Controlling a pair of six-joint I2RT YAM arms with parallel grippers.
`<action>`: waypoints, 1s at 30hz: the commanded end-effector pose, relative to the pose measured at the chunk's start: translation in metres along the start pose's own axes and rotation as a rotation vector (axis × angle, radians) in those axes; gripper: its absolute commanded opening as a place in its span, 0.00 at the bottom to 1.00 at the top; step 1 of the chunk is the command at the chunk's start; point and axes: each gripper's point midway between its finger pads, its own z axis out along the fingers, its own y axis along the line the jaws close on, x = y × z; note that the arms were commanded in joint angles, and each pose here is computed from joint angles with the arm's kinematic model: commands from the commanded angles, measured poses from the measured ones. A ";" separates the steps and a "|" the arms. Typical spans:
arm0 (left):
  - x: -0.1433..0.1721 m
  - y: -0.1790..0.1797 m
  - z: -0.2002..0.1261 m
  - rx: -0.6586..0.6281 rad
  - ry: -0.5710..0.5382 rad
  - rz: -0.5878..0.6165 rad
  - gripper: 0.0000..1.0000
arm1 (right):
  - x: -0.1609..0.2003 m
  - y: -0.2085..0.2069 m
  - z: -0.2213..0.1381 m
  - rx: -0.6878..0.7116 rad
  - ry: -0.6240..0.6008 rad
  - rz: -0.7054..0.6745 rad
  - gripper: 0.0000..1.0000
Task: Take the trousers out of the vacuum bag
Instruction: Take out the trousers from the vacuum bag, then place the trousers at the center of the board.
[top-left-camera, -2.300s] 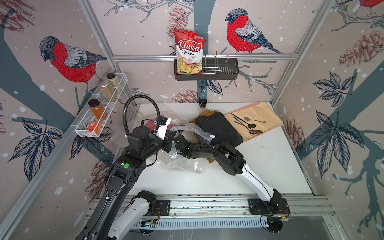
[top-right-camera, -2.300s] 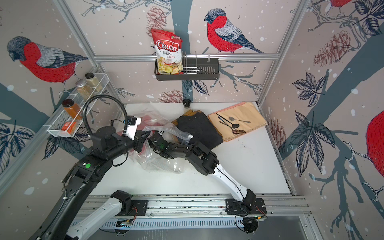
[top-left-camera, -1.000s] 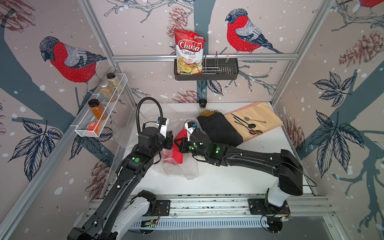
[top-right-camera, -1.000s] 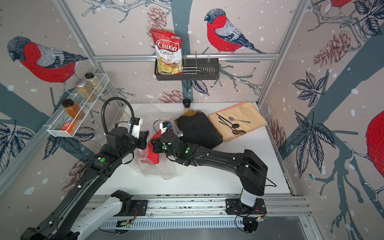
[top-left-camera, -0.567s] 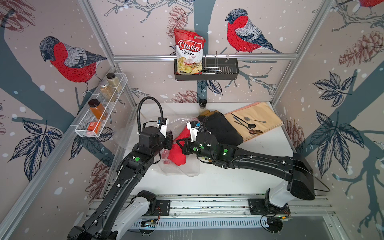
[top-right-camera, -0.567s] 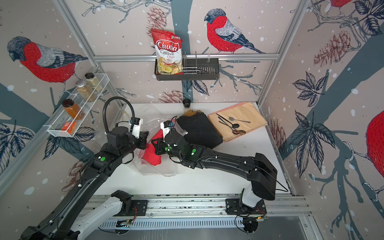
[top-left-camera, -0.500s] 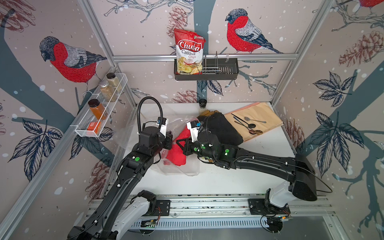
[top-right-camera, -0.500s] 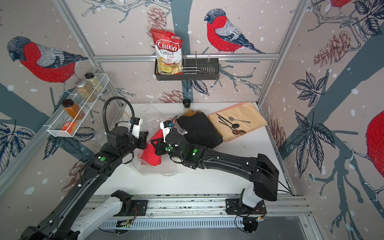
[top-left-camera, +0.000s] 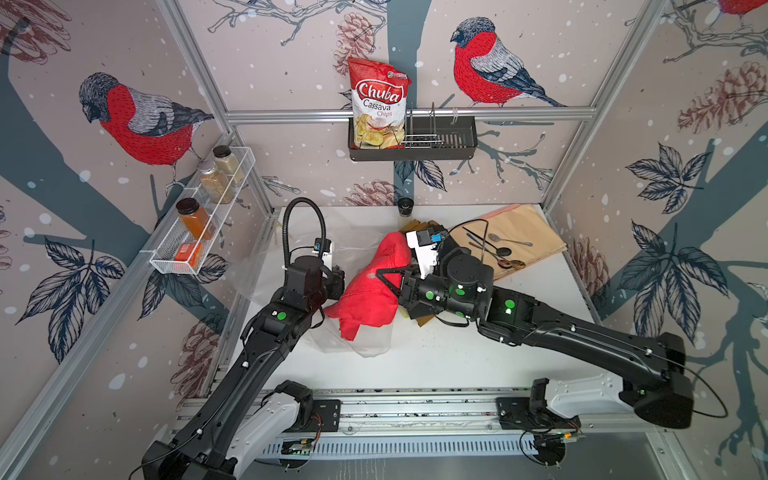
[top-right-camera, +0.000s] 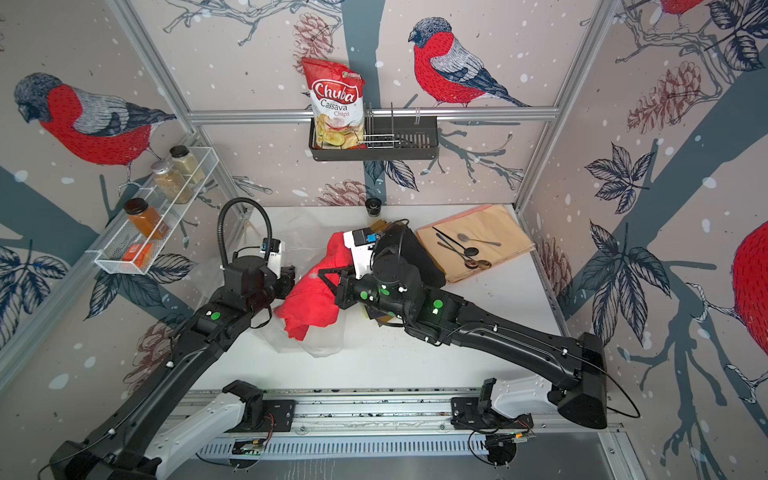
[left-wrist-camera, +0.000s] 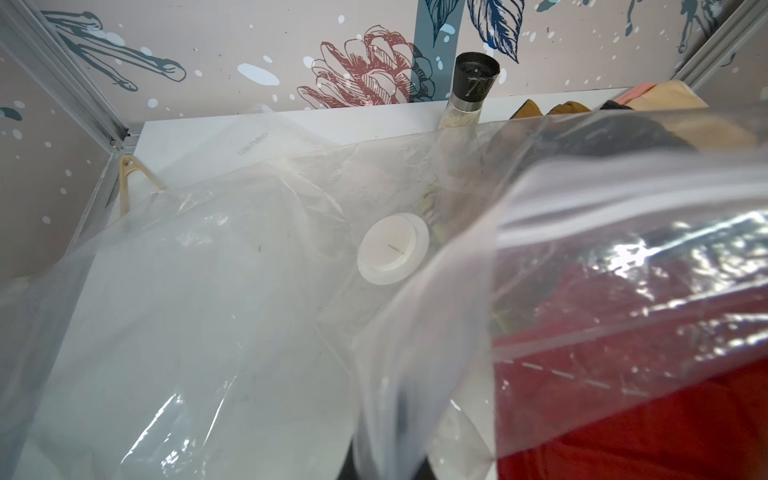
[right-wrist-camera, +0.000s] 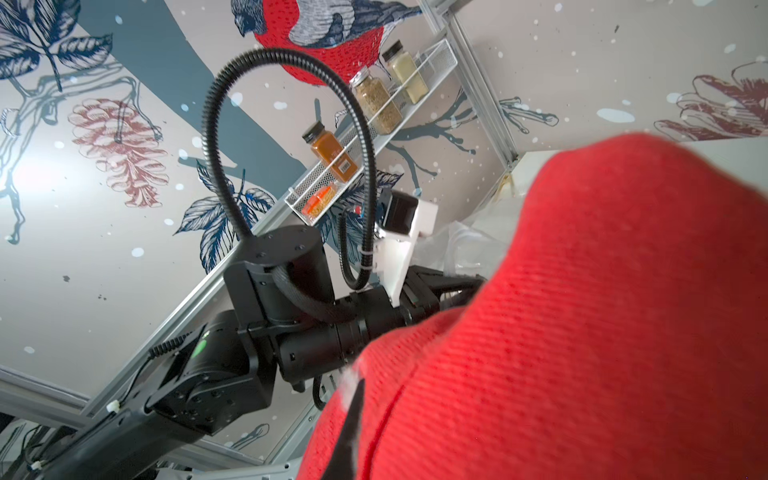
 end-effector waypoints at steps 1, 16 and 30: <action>0.007 0.023 0.006 -0.135 0.028 -0.012 0.00 | -0.049 0.025 -0.018 -0.085 -0.138 -0.020 0.00; 0.023 0.027 0.014 -0.160 0.110 0.028 0.00 | -0.134 0.049 -0.051 -0.149 -0.266 -0.022 0.00; 0.026 0.001 -0.008 0.011 0.099 0.097 0.00 | -0.197 0.005 -0.063 -0.031 -0.411 -0.050 0.00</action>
